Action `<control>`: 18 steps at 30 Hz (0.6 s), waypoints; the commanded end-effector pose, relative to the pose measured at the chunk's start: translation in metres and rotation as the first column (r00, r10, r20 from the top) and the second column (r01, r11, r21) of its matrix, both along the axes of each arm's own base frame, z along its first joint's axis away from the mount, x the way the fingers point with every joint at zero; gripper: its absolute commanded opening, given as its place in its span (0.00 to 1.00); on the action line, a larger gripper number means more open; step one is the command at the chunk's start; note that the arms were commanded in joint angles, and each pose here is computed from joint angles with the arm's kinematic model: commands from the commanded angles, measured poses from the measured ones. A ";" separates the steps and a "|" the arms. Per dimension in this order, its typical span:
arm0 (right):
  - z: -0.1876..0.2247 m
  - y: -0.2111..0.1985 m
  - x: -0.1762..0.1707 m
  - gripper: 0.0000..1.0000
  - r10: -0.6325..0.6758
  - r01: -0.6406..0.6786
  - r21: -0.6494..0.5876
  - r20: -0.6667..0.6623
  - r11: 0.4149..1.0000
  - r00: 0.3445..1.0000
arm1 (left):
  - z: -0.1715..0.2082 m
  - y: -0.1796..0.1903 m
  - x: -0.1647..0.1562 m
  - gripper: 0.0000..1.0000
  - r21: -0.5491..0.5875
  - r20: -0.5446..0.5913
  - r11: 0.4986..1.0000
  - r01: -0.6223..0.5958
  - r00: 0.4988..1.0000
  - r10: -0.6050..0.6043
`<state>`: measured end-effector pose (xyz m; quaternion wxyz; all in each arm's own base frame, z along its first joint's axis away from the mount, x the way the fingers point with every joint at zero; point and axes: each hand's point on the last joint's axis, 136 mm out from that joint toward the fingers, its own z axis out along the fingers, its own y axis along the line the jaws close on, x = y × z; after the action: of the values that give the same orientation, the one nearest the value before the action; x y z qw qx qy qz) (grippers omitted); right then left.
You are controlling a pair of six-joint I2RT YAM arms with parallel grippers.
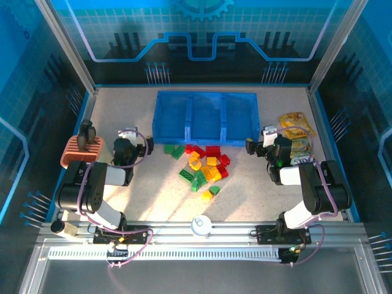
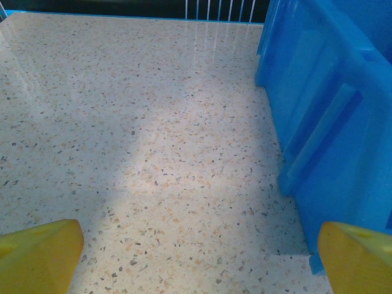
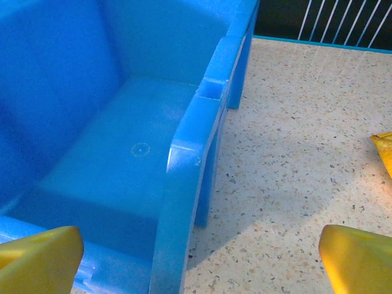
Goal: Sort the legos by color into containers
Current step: Pick up the lego from the middle-left of the table.
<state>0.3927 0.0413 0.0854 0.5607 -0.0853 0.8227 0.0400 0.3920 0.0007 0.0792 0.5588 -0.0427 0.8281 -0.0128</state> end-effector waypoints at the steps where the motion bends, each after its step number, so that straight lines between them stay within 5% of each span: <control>1: 0.012 -0.005 0.006 1.00 -0.010 0.009 0.003 0.032 1.000 0.999 | 0.017 -0.002 0.007 0.99 -0.006 0.055 1.000 0.015 0.998 -0.015; 18: 0.013 -0.006 0.006 1.00 -0.014 0.014 0.003 0.033 1.000 0.999 | 0.016 -0.001 0.007 0.99 -0.014 0.048 1.000 0.021 0.999 -0.020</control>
<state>0.3927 0.0413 0.0854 0.5607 -0.0853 0.8227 0.0400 0.3920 -0.0008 0.0791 0.5584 -0.0402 0.8284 -0.0171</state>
